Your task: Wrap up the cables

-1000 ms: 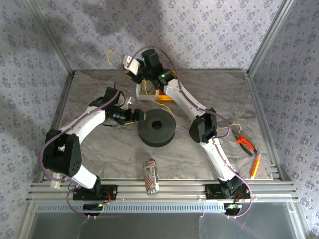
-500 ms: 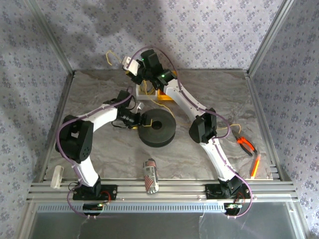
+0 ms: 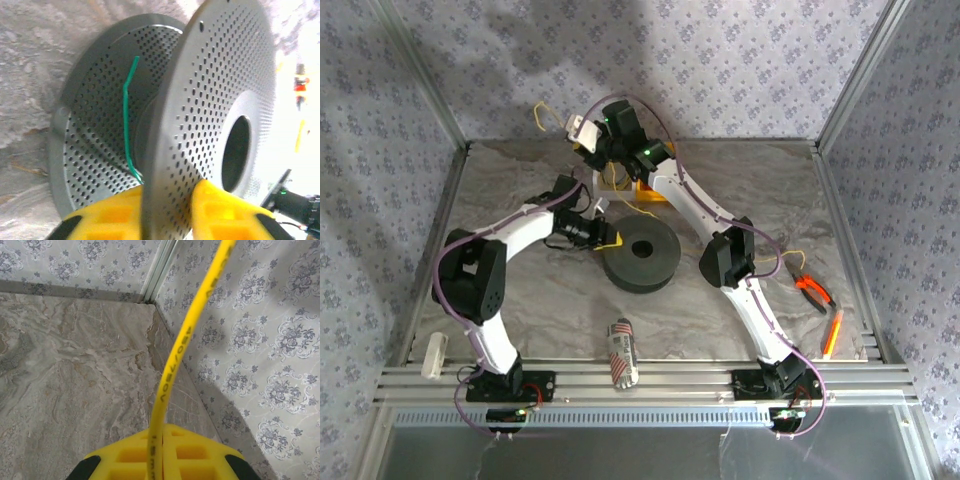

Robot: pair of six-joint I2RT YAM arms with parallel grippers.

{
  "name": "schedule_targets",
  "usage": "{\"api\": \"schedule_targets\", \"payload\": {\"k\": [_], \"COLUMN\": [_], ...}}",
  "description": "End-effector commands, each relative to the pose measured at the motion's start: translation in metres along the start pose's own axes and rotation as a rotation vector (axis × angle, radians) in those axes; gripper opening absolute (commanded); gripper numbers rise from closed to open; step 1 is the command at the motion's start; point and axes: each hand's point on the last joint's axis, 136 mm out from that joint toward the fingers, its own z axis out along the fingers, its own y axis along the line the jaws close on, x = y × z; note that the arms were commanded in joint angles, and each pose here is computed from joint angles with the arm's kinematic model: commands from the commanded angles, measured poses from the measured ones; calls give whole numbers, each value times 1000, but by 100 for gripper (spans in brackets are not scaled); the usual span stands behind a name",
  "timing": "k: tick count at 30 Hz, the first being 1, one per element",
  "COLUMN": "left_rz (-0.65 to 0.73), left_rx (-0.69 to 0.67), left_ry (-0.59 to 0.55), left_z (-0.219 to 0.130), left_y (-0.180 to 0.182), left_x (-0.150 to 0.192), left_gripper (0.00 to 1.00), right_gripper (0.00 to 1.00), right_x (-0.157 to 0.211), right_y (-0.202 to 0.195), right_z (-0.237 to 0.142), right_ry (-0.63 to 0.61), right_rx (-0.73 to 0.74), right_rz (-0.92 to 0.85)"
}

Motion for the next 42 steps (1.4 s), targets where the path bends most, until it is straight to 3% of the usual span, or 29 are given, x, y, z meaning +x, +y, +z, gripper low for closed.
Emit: {"api": "schedule_targets", "payload": {"k": [1, 5, 15, 19, 31, 33, 37, 42], "left_rz": [-18, 24, 152, 155, 155, 159, 190, 244], "left_rx": [-169, -274, -735, -828, -808, -811, -818, -872], "left_ry": [-51, -102, -141, -143, -167, -169, -188, -277], "left_z": [-26, -71, -179, -187, -176, -178, -192, -246], "left_y": [32, 34, 45, 56, 59, 57, 47, 13], "left_x": [-5, -9, -15, -23, -40, -41, -44, -44], "left_gripper": [2, 0, 0, 0, 1, 20, 42, 60], "right_gripper": [0, 0, 0, 0, 0, 0, 0, 0], "right_x": [-19, -21, -21, -20, -14, -13, -9, -3], "right_y": [-8, -10, -20, -20, -14, -13, -12, -8], "right_z": [-11, -11, -6, -5, -2, -2, 0, 2], "right_ry": [-29, -40, -44, -45, -17, -14, -7, 8], "right_rx": [29, 38, 97, 100, 86, 85, 80, 68], "right_rz": [-14, -13, 2, 8, -2, -1, 3, 2]}}
